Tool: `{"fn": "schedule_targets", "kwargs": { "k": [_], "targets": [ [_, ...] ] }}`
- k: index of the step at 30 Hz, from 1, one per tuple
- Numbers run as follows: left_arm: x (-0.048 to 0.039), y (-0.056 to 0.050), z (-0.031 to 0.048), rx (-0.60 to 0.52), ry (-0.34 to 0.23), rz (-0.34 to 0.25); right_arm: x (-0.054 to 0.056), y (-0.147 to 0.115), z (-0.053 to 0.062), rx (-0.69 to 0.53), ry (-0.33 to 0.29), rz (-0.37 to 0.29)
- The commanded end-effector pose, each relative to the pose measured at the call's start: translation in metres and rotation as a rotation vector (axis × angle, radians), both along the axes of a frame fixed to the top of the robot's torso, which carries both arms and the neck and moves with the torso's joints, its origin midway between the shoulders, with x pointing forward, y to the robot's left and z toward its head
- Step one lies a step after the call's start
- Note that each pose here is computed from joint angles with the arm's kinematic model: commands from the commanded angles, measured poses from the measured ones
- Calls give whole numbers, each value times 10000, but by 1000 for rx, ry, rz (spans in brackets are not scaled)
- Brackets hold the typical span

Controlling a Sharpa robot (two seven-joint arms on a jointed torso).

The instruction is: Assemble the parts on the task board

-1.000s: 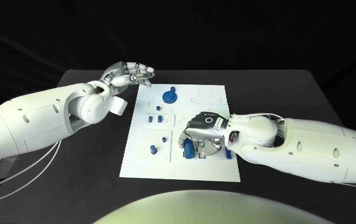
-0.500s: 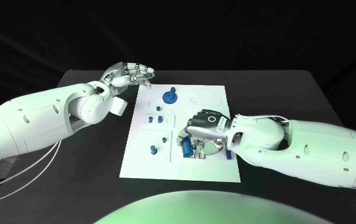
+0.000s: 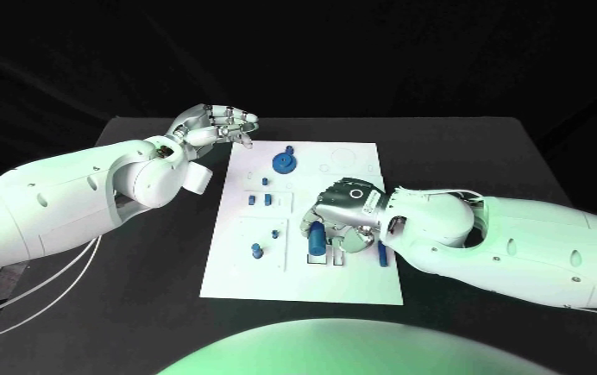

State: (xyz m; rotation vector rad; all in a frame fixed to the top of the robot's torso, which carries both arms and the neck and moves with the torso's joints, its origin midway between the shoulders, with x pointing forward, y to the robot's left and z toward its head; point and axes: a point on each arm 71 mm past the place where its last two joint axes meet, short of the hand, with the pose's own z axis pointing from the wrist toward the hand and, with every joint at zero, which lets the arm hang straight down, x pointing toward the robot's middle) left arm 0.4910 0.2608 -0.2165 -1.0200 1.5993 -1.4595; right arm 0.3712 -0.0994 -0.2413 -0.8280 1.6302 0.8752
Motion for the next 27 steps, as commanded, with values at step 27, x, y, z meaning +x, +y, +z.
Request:
{"fn": "schedule_targets", "kwargs": {
  "k": [27],
  "targets": [
    [-7,-25,12,-4,-3,-25,28,58,-167,-128,34,-20]
  ]
}}
